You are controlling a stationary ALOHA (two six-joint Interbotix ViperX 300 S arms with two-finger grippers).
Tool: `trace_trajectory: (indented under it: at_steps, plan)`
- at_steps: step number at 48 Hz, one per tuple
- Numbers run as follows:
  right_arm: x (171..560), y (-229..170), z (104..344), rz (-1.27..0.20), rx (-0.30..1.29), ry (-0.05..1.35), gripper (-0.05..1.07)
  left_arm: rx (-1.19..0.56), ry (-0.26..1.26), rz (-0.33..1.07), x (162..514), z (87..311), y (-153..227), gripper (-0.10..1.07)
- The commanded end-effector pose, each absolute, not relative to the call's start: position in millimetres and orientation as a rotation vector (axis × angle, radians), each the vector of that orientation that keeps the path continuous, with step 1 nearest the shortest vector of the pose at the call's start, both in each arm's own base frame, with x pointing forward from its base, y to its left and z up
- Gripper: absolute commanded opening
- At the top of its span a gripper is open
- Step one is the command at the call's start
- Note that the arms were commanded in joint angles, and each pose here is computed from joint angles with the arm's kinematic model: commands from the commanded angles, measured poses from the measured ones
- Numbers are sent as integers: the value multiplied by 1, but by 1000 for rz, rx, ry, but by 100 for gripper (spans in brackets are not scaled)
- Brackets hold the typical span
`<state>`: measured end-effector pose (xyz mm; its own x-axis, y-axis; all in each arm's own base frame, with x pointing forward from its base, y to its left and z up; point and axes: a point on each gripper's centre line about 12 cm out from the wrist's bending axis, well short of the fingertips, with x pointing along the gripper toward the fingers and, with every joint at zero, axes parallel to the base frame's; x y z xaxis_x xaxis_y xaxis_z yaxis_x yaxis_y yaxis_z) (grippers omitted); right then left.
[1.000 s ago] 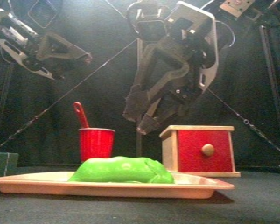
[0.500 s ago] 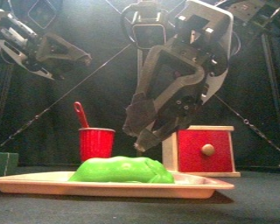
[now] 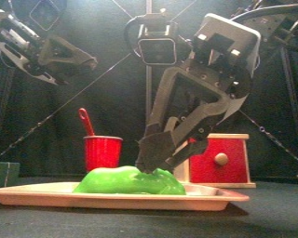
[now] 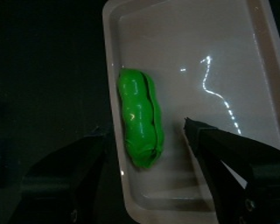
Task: Grab pea
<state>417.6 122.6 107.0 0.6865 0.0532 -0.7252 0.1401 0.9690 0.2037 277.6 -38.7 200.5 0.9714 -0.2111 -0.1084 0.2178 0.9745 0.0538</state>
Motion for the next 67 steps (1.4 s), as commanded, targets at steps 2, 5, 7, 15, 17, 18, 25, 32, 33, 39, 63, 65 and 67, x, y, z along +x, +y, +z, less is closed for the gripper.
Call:
trace_trajectory:
  at_steps: [2, 5, 7, 15, 17, 18, 25, 32, 33, 39, 63, 65, 67]
  plan:
    - [425, 123, 119, -44, 268, 782, 93, 64, 78, -216, 280, 207, -39, 43]
    - [426, 123, 117, -44, 267, 785, 91, 64, 78, -216, 280, 207, -39, 43]
    - [427, 123, 116, -44, 265, 786, 90, 64, 78, -216, 280, 207, -39, 43]
    - [428, 123, 114, -48, 268, 789, 86, 64, 78, -216, 280, 207, -39, 43]
    - [428, 123, 114, -47, 266, 790, 86, 64, 78, -216, 280, 207, -39, 43]
    - [428, 123, 114, -46, 267, 790, 85, 64, 78, -216, 280, 207, -39, 43]
    - [428, 123, 111, -50, 266, 796, 85, 64, 78, -216, 280, 207, -39, 43]
    - [428, 123, 110, -49, 260, 798, 85, 64, 78, -216, 280, 207, -39, 43]
    - [428, 123, 110, -49, 260, 798, 85, 64, 78, -216, 280, 207, -39, 43]
    - [428, 123, 110, -49, 262, 797, 83, 62, 78, -216, 280, 207, -39, 43]
    - [431, 120, 129, -51, 283, 756, 66, 53, 78, -206, 280, 207, -38, 43]
    - [431, 120, 134, -48, 286, 744, 66, 54, 78, -207, 280, 207, -38, 43]
    - [430, 120, 139, -44, 289, 736, 66, 53, 78, -206, 280, 207, -38, 43]
